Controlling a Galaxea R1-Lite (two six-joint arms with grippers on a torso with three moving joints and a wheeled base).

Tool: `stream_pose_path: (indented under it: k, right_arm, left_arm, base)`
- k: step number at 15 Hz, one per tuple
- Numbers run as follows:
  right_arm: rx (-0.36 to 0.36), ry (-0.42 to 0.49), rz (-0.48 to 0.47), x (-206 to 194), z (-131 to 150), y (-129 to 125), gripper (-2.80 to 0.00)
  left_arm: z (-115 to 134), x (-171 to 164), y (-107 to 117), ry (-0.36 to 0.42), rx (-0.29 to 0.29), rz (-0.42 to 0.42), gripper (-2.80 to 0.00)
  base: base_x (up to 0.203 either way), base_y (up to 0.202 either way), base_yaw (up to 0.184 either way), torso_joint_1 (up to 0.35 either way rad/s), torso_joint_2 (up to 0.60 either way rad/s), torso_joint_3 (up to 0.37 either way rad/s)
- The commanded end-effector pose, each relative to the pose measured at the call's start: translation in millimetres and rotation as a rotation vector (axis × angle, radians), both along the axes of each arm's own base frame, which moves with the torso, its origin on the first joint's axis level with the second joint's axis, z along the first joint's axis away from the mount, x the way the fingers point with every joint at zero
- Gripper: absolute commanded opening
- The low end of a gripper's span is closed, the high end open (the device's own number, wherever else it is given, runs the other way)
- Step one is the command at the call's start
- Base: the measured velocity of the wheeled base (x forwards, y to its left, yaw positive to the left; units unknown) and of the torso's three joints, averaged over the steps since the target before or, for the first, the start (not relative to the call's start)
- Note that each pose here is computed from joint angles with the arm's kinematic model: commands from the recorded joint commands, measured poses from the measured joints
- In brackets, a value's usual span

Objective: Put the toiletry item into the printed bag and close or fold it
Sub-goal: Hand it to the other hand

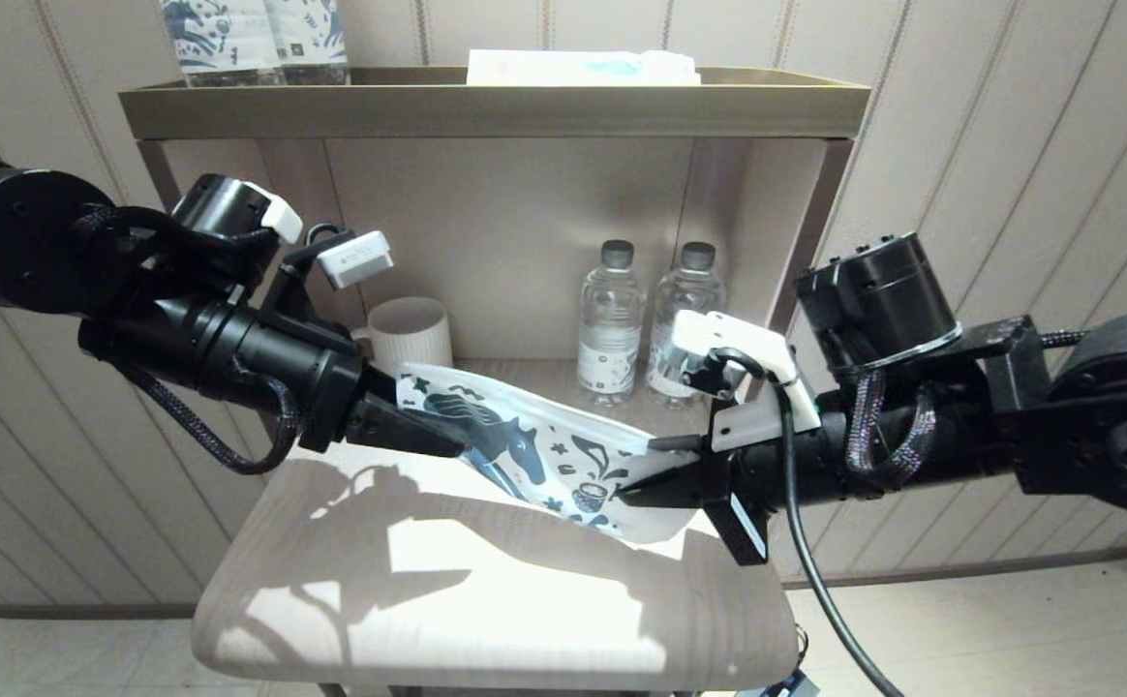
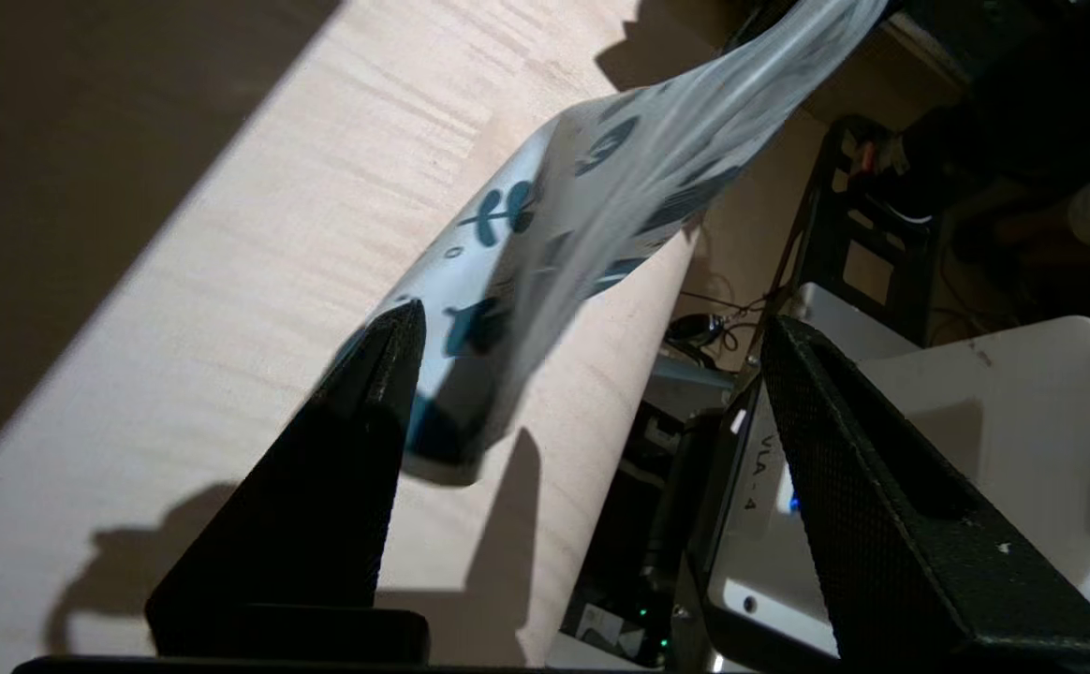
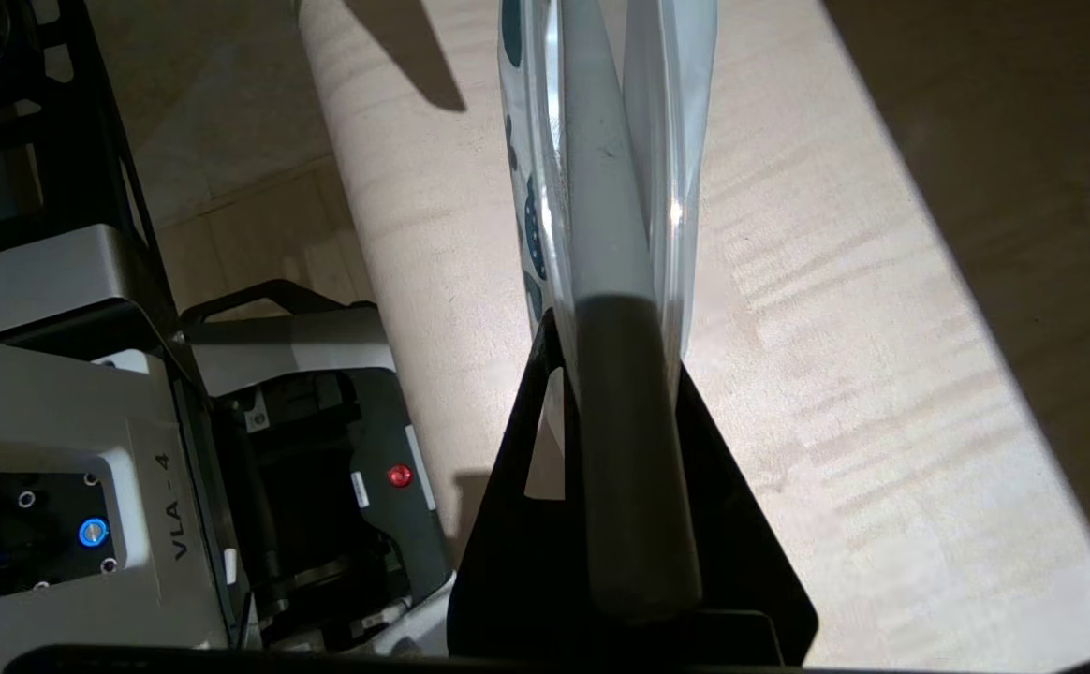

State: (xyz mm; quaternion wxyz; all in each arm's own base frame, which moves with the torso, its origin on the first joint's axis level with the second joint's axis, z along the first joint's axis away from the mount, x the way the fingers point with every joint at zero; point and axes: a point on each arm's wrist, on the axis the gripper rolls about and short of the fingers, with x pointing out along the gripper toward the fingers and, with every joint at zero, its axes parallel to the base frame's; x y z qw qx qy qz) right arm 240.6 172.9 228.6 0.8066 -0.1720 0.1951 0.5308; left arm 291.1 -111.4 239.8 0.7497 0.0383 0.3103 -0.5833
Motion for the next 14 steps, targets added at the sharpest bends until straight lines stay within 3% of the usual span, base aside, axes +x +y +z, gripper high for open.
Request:
stream_pose_path:
  k: [1,5,8,9,12,14]
  right_arm:
    - [-0.002,0.000,-0.006,-8.4,10.3,-9.4,-2.80]
    - [-0.032,0.044,-0.010,-18.8,23.6,-17.4,-2.80]
    - [-0.086,0.094,-0.056,-25.3,54.7,-28.9,-2.80]
    - [-0.127,0.105,-0.089,-28.8,64.9,-31.6,-2.80]
    - [-0.388,0.190,-0.175,-43.9,74.1,-27.8,-2.80]
    - [-0.480,0.218,-0.187,-45.8,77.8,-23.7,-2.80]
  left_arm:
    - [-1.8,7.4,6.6,0.005,-0.011,0.017,0.00]
    - [7.0,13.1,21.6,-0.022,-0.038,0.056,0.00]
    - [8.3,11.2,23.2,-0.022,-0.037,0.060,0.00]
    - [8.9,10.7,23.3,-0.023,-0.038,0.059,0.00]
    - [8.0,10.0,22.9,-0.016,-0.037,0.058,0.00]
    - [8.6,8.9,23.2,-0.018,-0.038,0.056,0.00]
  base:
    - [0.000,0.000,0.000,0.000,0.00,0.000]
    - [0.000,0.000,0.000,0.000,0.00,0.000]
    - [0.000,0.000,0.000,0.000,0.00,0.000]
    - [0.000,0.000,0.000,0.000,0.00,0.000]
    - [0.000,0.000,0.000,0.000,0.00,0.000]
    - [0.000,0.000,0.000,0.000,0.00,0.000]
